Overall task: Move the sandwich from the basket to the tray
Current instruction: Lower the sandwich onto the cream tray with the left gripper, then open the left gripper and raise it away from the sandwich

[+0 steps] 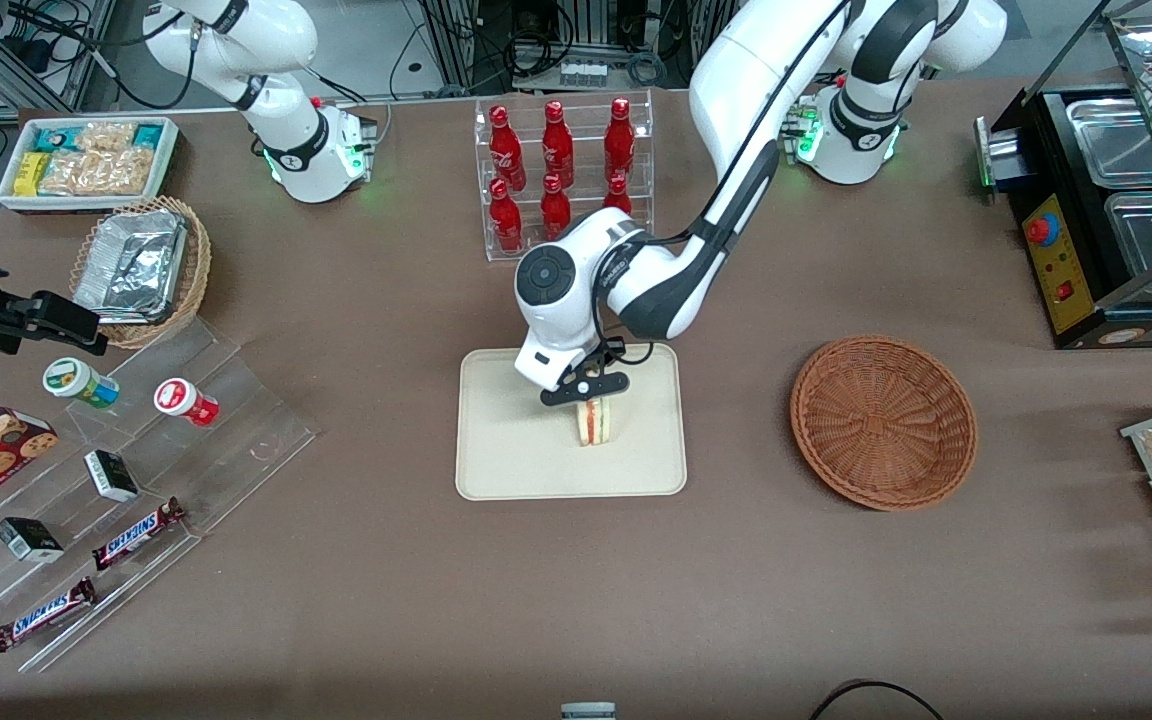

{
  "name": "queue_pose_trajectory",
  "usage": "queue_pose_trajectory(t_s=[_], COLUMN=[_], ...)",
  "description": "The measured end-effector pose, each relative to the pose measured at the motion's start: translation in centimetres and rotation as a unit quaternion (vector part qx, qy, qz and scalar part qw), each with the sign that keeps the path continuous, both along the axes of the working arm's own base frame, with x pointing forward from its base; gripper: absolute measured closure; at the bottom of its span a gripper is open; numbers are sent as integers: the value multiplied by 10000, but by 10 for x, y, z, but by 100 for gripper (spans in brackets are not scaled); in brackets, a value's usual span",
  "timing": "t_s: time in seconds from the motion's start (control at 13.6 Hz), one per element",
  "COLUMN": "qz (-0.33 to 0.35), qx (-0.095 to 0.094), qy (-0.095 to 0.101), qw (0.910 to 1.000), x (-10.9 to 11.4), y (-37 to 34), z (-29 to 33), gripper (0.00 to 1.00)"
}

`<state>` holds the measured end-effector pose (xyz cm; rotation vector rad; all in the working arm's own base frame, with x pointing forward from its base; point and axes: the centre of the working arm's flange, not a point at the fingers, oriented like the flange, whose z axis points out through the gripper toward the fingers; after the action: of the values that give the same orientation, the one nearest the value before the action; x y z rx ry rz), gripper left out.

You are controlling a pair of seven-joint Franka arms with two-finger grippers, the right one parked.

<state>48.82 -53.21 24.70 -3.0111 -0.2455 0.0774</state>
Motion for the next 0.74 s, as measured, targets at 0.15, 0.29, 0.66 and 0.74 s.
queue_pose_trajectory(t_s=[0.15,0.29,0.66,0.74], qz=[-94,-124,-126,-110], qx=[-4,-8,-61,-86], qy=[7,3,-67,-109], qw=[10000,9999,9999,9998], x=[0,0,5,8], y=[-2,-4,-5,-6], z=[-2,-3,6,14], gripper=[86,86,60,49])
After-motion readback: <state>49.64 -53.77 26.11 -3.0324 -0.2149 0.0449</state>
